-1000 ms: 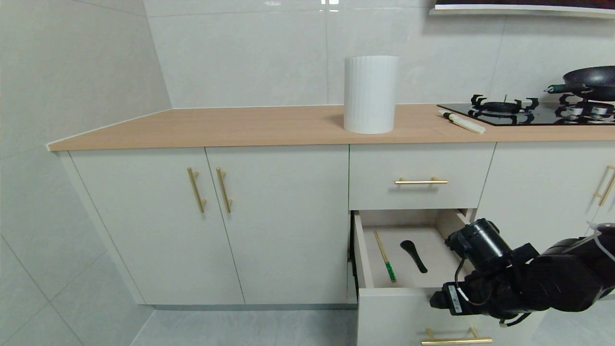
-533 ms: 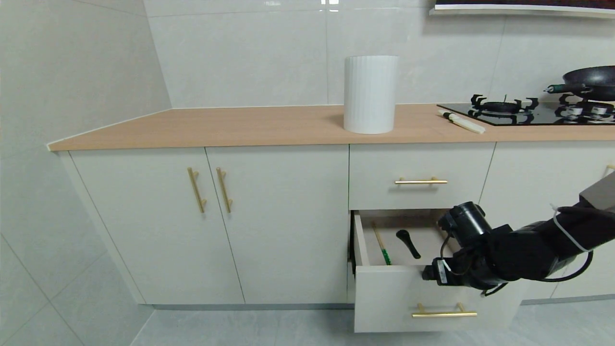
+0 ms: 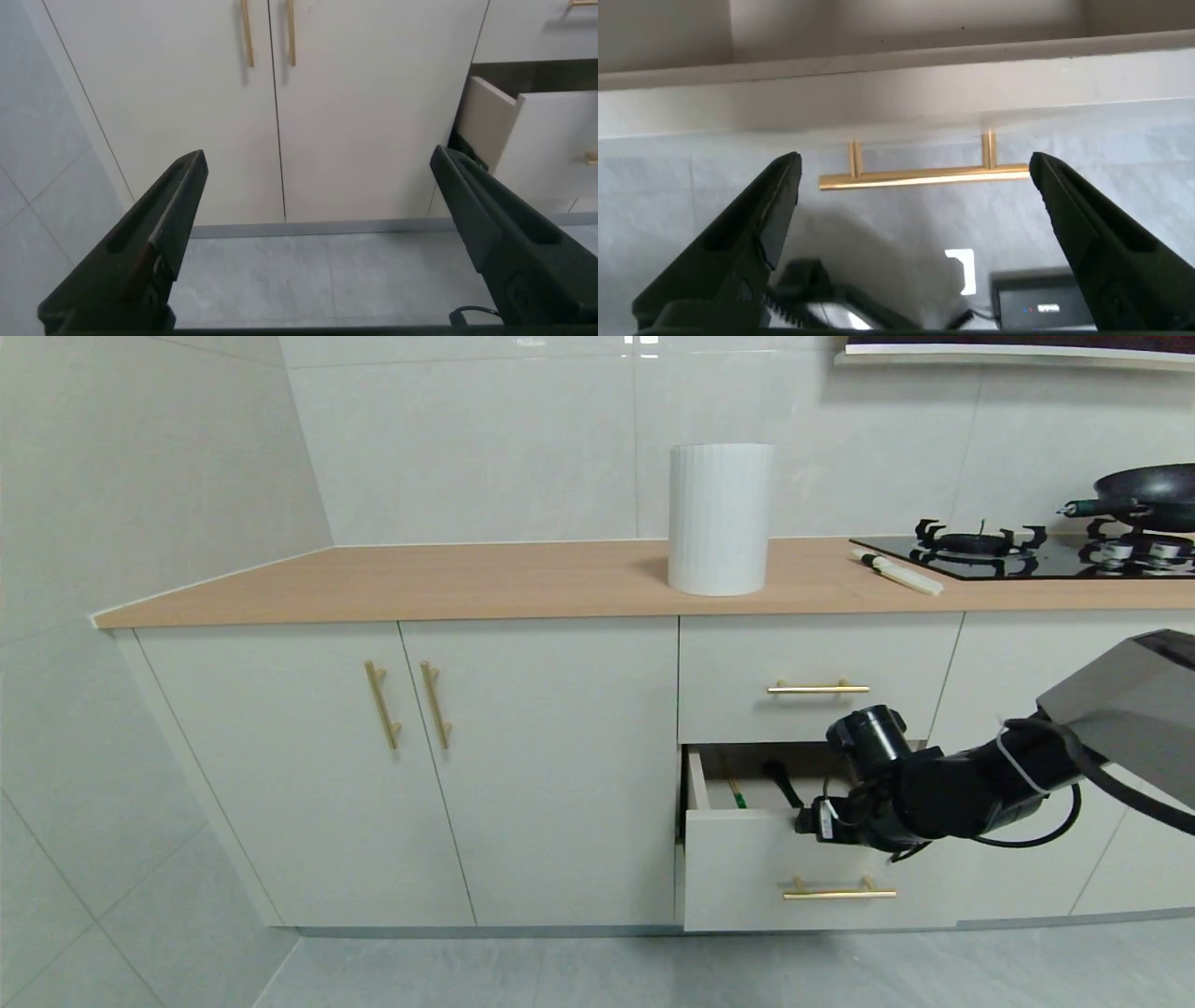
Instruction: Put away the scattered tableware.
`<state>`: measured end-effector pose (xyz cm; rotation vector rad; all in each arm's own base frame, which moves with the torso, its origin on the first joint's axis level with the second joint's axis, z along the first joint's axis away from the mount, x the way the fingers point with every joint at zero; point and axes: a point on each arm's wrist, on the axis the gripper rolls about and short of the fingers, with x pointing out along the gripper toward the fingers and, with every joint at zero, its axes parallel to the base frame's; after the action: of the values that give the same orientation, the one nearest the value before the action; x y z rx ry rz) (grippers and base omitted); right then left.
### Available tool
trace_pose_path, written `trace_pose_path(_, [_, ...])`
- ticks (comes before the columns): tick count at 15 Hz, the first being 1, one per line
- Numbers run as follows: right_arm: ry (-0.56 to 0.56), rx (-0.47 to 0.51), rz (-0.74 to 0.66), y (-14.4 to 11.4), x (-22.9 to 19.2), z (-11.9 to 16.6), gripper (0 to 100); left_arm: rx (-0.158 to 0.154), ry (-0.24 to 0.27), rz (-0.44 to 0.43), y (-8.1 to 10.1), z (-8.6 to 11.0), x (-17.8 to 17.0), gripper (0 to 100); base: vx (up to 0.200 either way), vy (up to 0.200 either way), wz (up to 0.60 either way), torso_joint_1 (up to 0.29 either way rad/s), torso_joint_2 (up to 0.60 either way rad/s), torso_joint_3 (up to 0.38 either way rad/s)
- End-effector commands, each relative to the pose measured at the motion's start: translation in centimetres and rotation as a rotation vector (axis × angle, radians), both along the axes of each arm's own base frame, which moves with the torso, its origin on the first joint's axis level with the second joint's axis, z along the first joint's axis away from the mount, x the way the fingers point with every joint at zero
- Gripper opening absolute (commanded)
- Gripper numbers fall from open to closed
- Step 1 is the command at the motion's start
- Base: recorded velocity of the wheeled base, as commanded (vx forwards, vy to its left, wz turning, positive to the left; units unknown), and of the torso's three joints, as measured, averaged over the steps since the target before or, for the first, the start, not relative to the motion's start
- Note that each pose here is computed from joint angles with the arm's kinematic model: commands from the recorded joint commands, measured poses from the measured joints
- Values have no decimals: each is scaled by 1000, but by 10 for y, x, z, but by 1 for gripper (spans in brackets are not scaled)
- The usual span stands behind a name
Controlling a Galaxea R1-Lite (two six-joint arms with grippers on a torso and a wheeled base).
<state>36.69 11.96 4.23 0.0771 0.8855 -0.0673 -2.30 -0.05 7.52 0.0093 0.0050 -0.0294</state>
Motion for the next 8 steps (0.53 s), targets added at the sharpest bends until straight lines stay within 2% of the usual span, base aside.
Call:
trace_pose_path(1, [-32,10,-18,-2,15,-21,100,0,1,0,0,0,0,100,0,0,0,0,0,0])
trace_pose_path(2, [-32,10,-18,-2,15,-21,100,0,1,0,0,0,0,100,0,0,0,0,0,0])
trace_pose_path(3, [-78,26,-23,-3,22,-28,100,0,0,0,0,0,0,100,0,0,0,0,0,0])
trace_pose_path(8, [-180,47,-105,-30,49,-51,100,0,0,0,0,0,0,100,0,0,0,0,0,0])
